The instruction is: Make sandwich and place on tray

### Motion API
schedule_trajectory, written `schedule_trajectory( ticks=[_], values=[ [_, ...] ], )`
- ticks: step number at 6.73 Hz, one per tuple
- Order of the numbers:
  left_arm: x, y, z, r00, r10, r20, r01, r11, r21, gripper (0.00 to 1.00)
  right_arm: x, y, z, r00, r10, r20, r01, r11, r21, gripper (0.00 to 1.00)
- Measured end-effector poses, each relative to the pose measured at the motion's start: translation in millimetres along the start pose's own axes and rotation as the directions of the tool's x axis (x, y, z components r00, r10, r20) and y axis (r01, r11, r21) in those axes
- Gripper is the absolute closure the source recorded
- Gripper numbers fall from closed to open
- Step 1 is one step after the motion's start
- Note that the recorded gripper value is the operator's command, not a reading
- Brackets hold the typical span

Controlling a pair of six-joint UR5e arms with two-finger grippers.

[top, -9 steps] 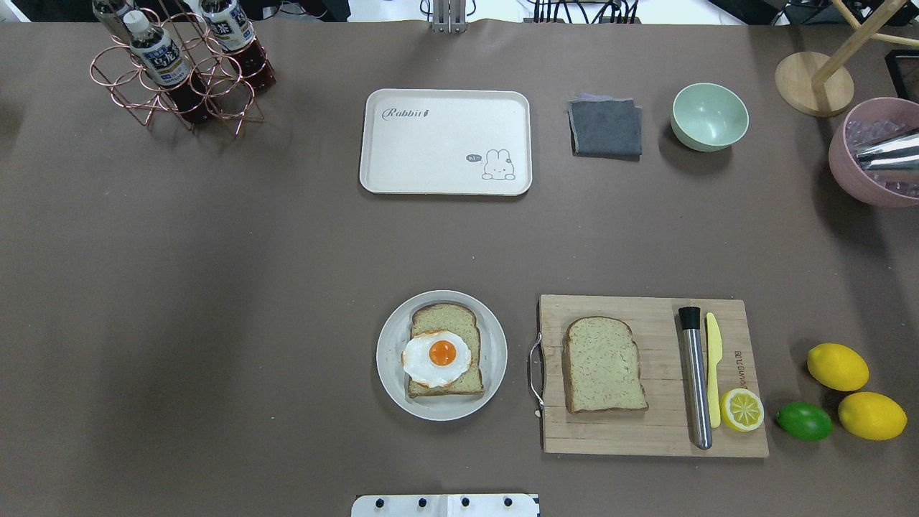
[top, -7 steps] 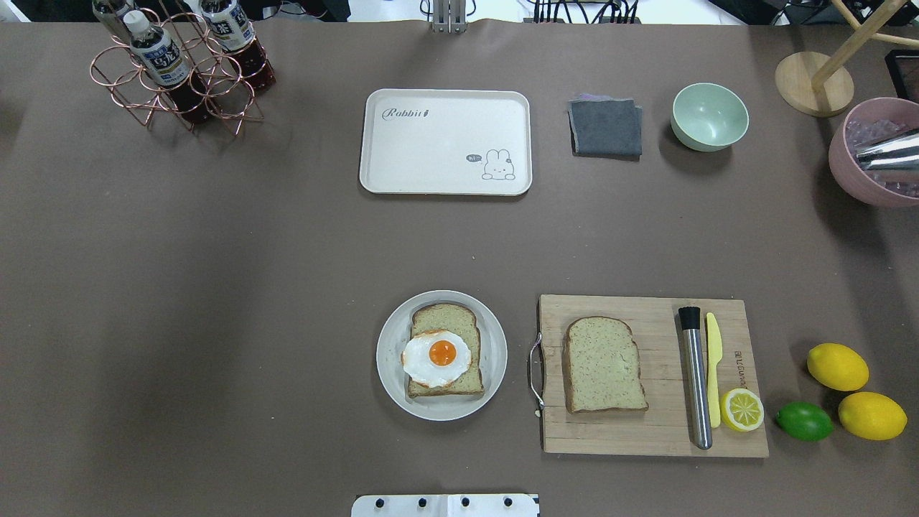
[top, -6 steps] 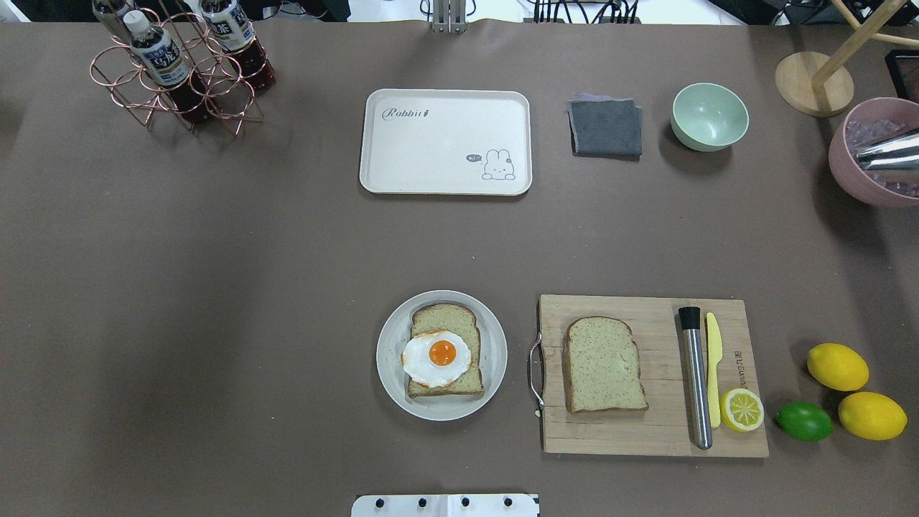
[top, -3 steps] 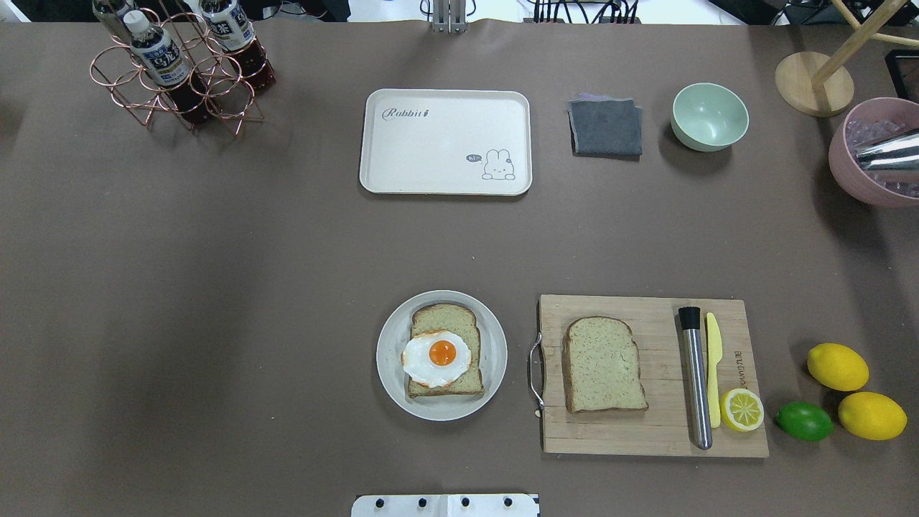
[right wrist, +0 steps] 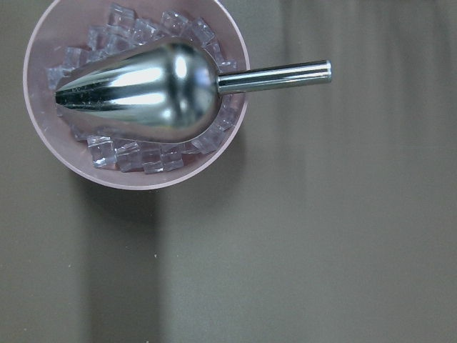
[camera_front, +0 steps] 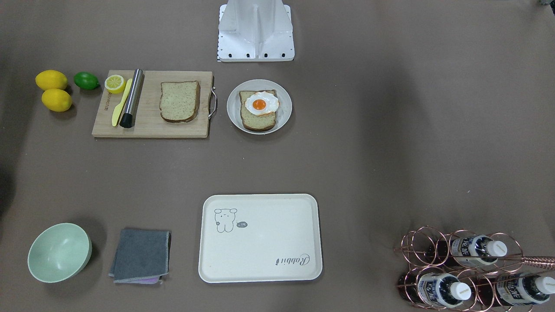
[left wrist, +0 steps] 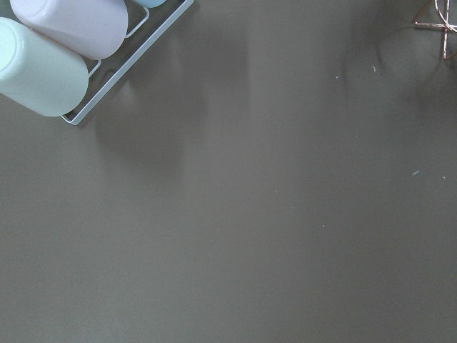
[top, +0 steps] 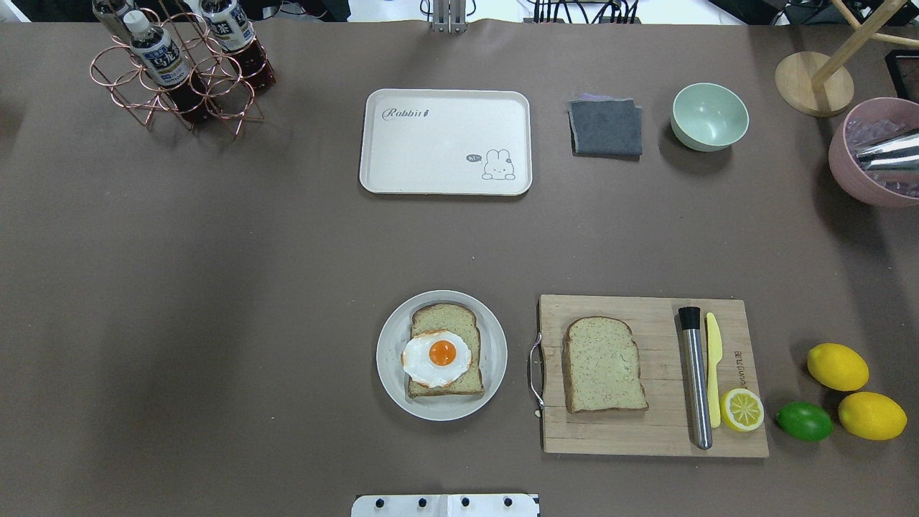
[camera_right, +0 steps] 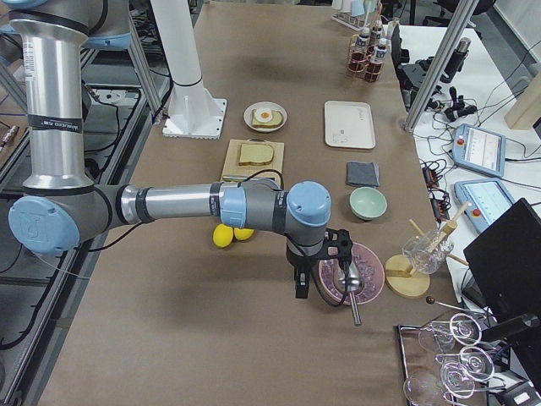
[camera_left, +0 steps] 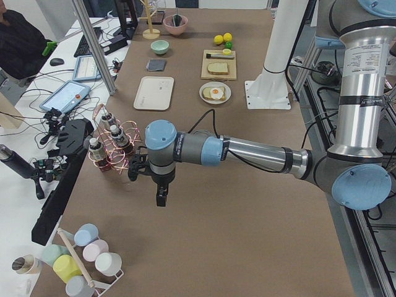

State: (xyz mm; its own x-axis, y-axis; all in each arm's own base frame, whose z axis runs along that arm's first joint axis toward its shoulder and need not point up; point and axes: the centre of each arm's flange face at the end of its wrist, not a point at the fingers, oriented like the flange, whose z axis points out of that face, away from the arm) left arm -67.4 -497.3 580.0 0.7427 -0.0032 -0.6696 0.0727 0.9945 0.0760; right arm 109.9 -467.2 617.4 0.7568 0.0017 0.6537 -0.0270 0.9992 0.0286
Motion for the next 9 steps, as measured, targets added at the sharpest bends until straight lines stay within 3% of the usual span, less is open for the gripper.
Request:
schedule_trajectory(
  ticks=[9],
  values=[
    [-3.2, -2.7, 4.8, 1.000, 0.009, -0.008, -0.009, 1.000, 0.010, 0.02, -5.0, -1.5, -2.0, 1.000, -0.007, 0.029, 0.007, 1.000, 0.007, 0.00]
  ],
)
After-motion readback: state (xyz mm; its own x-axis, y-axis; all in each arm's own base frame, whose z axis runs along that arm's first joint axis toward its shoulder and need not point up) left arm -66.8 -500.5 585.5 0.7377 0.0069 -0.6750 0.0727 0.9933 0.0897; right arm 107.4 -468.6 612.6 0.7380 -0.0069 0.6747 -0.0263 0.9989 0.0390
